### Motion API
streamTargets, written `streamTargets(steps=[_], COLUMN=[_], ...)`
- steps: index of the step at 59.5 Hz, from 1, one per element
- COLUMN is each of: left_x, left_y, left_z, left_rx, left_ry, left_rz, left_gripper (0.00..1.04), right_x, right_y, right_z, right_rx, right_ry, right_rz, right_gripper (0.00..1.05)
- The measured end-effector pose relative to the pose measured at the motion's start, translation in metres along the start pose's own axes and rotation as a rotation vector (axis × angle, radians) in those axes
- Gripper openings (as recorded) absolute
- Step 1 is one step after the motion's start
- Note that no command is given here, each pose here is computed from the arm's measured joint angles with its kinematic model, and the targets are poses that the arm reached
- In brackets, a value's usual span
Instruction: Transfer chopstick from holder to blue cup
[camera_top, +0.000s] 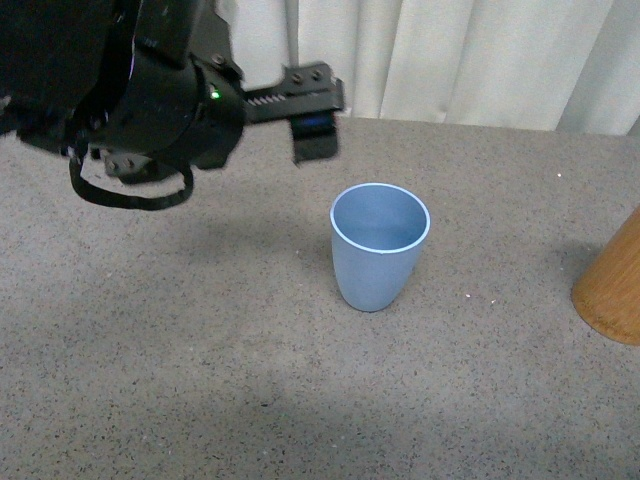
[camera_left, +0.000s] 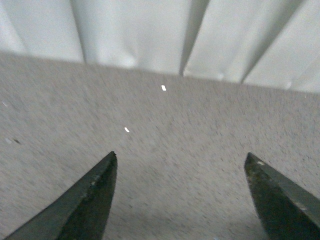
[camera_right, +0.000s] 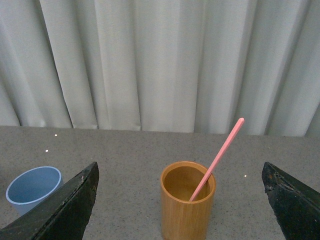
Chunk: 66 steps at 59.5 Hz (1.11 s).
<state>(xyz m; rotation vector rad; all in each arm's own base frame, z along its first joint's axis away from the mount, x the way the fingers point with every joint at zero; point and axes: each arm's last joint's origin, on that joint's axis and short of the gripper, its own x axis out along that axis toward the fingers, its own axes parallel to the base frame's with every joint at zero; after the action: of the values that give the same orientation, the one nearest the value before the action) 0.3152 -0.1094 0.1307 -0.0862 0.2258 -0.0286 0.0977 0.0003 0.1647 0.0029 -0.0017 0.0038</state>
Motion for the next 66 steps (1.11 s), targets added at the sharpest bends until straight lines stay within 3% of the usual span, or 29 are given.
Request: streamTargets(steps=[9,14,21,32,50,52,60,66], left_x=[-0.071,-0.114,-0.162,-0.220,-0.226,-0.226,-0.226,-0.226], left_y=[0.073,0.102,0.104,0.102,0.101,0.101,0.101,0.101], left_z=[0.021,0.006,-0.012,-0.004,-0.002,-0.002,-0.002,-0.002], left_rx=[0.043,0.060,0.064,0.078,0.078,0.079,0.079,0.079], left_ry=[-0.248,-0.167,-0.097,-0.199,-0.241,-0.241,-0.242,-0.242], left_rz=[-0.001,0.033,0.036,0.026,0.025,0.025,0.025,0.025], left_gripper=[0.41,0.24,0.04,0.04,0.05,0.10,0.45,0.62], right_x=[0.000,0.000,0.000,0.000,0.000,0.000,0.016,0.044], right_y=[0.000,0.000,0.000,0.000,0.000,0.000,-0.007,-0.018], right_z=[0.000,0.000,0.000,0.000,0.000,0.000,0.008,0.019], right_rx=[0.000,0.000,0.000,0.000,0.000,0.000,0.109,0.140], right_ry=[0.000,0.000,0.000,0.000,0.000,0.000,-0.054,-0.069], right_rz=[0.000,0.000,0.000,-0.003,-0.001,-0.001,-0.085,-0.118], right_gripper=[0.95,0.95,0.95,0.95,0.95,0.95,0.95,0.95])
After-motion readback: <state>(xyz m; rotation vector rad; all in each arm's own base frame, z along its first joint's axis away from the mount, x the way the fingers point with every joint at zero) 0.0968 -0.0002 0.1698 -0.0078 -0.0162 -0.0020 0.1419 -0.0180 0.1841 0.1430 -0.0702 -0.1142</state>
